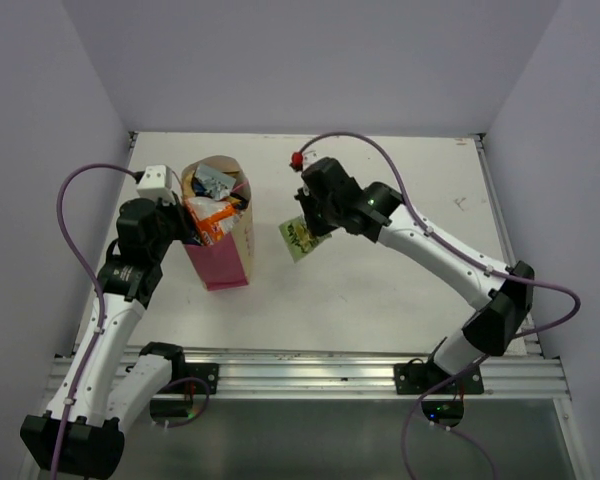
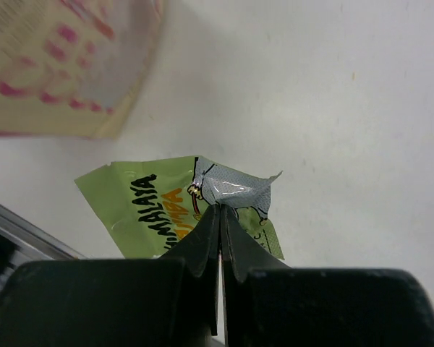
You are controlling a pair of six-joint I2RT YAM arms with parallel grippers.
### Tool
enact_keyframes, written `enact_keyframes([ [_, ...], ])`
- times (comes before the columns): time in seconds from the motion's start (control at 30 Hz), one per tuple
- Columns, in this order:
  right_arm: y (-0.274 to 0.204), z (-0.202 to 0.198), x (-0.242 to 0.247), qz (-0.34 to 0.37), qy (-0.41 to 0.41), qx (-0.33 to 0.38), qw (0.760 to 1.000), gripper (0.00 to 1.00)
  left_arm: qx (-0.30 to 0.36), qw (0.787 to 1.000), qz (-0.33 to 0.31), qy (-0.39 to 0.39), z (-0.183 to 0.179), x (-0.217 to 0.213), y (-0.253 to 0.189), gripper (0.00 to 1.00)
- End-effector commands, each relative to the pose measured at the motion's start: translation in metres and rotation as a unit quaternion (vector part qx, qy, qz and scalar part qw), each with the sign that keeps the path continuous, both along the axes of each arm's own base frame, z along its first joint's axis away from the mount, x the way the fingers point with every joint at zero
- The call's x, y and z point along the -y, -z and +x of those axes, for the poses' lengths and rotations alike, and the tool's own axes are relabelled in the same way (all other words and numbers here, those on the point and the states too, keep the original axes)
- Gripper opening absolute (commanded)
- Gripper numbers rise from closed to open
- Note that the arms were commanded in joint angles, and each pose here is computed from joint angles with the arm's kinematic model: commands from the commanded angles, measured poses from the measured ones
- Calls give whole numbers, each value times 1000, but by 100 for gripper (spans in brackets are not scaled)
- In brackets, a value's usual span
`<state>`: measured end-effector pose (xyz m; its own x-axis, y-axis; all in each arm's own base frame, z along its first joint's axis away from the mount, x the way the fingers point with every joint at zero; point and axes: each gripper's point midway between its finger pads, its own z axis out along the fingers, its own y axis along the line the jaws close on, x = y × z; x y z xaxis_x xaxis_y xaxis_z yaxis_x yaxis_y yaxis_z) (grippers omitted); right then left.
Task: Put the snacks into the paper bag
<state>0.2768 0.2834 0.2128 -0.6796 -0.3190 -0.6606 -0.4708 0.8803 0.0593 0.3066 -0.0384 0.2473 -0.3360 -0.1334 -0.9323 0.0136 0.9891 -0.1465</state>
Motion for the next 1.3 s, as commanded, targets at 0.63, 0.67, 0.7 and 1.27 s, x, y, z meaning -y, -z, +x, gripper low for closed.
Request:
enact_keyframes([
  [0.63,-106,66,-217,288,-184,24,940,0,-1,1000,-14,-28,-16,-7,-7,0],
  [0.67,-88,60,-222,269,-187,16,945,0,0,999,-15,-29,-16,-7,-7,0],
  [0.7,-79,57,-224,250,-196,20,948,0,0,999,-15,-29,-15,-7,-7,0],
  [1.27,-166,57,-168,176,-148,178,957,61,0,1000,-22,-16,-8,-1,0,0],
])
